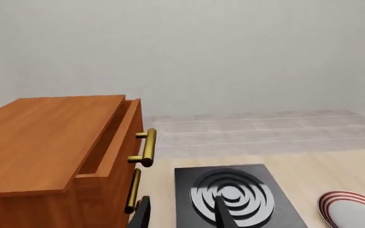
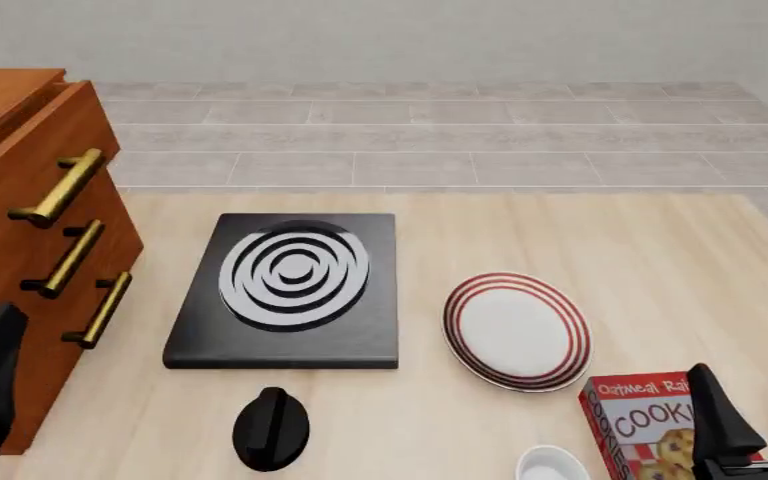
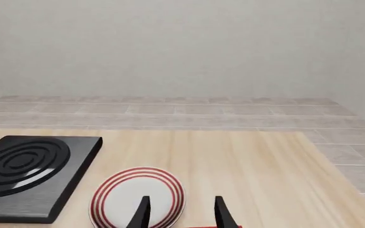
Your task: Pick the akita bowl in the top layer of the wooden cabinet and place it on the plate.
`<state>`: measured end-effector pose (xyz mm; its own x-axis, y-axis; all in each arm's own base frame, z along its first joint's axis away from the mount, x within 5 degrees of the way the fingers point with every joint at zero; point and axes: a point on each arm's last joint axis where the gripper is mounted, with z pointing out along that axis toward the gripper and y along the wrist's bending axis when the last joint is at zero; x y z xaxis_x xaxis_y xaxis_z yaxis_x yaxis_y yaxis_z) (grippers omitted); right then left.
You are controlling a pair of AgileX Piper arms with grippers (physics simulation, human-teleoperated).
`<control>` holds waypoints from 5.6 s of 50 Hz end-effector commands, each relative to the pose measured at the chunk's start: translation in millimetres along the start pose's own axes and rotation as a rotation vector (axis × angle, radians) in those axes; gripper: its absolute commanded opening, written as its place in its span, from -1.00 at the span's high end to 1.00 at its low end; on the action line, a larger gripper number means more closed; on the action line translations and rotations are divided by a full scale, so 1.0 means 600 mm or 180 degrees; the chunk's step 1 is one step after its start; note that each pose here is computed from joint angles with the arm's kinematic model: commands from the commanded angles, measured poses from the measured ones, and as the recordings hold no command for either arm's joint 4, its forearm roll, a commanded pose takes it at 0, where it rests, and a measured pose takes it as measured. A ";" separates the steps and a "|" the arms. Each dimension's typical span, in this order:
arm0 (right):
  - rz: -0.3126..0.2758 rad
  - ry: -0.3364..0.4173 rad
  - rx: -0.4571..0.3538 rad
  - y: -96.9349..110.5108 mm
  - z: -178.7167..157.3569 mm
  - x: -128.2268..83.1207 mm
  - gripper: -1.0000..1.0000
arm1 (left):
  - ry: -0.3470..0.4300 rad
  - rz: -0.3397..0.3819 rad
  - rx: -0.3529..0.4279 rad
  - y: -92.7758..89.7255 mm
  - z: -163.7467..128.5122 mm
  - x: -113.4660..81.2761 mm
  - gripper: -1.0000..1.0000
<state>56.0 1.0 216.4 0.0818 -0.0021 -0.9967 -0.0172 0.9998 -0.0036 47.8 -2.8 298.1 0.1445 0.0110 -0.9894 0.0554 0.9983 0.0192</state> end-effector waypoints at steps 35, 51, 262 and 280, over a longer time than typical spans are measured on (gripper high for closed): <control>-0.0028 -0.0019 0.0011 0.000 0.000 -0.001 -1.00 | 0.0120 0.0314 0.0027 0.004 0.072 -0.222 -1.00; -0.0045 -0.0005 -0.0010 0.000 0.002 0.002 -1.00 | 0.0346 0.0438 0.0007 0.007 0.123 -0.276 -1.00; -0.0082 -0.0031 0.0018 -0.001 0.001 0.001 -1.00 | 0.2976 -0.0460 0.0074 -0.030 0.246 -0.011 -1.00; -0.0085 -0.0033 0.0008 0.000 0.001 0.001 -1.00 | 0.3059 -0.0504 0.0282 -0.063 0.259 -0.019 -1.00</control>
<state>56.8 0.7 216.1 0.0924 -0.0290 -0.9953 -0.0093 0.9995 -0.0300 173.7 -25.8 386.9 -0.5356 -0.0550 -0.8427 0.0559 0.9934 -0.1004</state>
